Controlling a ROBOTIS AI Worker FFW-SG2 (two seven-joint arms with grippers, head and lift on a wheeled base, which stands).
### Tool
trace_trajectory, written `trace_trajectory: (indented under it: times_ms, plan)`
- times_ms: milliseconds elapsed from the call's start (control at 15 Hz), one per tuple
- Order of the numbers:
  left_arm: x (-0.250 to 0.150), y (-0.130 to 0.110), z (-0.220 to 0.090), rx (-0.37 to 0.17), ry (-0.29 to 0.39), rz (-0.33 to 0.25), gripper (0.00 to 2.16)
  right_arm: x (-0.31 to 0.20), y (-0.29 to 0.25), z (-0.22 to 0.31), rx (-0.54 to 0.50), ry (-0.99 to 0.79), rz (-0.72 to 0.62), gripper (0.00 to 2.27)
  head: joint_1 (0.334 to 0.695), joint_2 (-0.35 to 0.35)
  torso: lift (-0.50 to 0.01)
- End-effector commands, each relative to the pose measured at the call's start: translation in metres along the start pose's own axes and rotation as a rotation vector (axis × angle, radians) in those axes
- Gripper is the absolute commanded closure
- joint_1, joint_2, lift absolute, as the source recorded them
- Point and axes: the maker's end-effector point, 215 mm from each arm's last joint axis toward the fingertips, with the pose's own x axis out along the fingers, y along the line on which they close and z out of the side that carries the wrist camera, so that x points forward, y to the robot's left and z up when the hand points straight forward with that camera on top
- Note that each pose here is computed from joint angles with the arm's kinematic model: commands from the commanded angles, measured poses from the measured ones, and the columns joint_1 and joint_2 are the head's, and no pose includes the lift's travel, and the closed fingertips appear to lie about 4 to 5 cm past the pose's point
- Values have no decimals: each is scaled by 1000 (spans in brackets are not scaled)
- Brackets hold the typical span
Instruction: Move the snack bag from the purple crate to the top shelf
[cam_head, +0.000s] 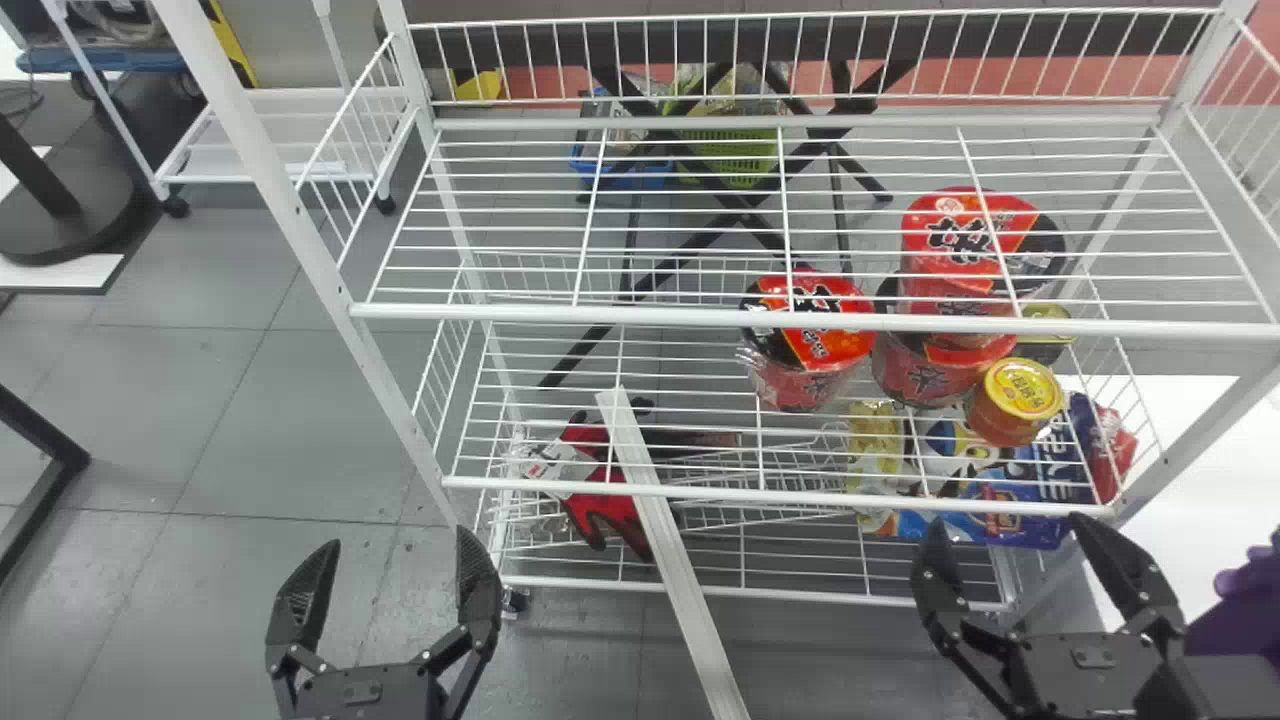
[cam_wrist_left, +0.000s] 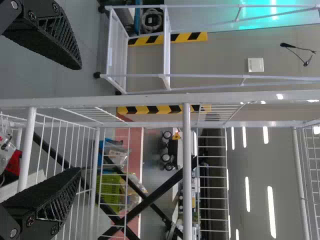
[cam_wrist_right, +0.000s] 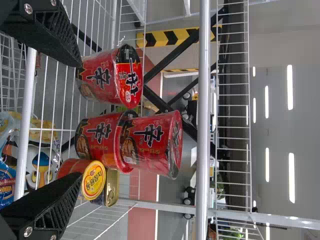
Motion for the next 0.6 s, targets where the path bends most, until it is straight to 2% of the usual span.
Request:
trace_trajectory:
  times_ms: [0,533]
  plan:
    - [0,0,1,-1,-2,0,90,-1,-3,6,28,-15,-11,-2,695,71,-446]
    - [-1,0,2,-1,-4,-2,90,-4,-5,18,44,-50,-15,-2,695,67,-446]
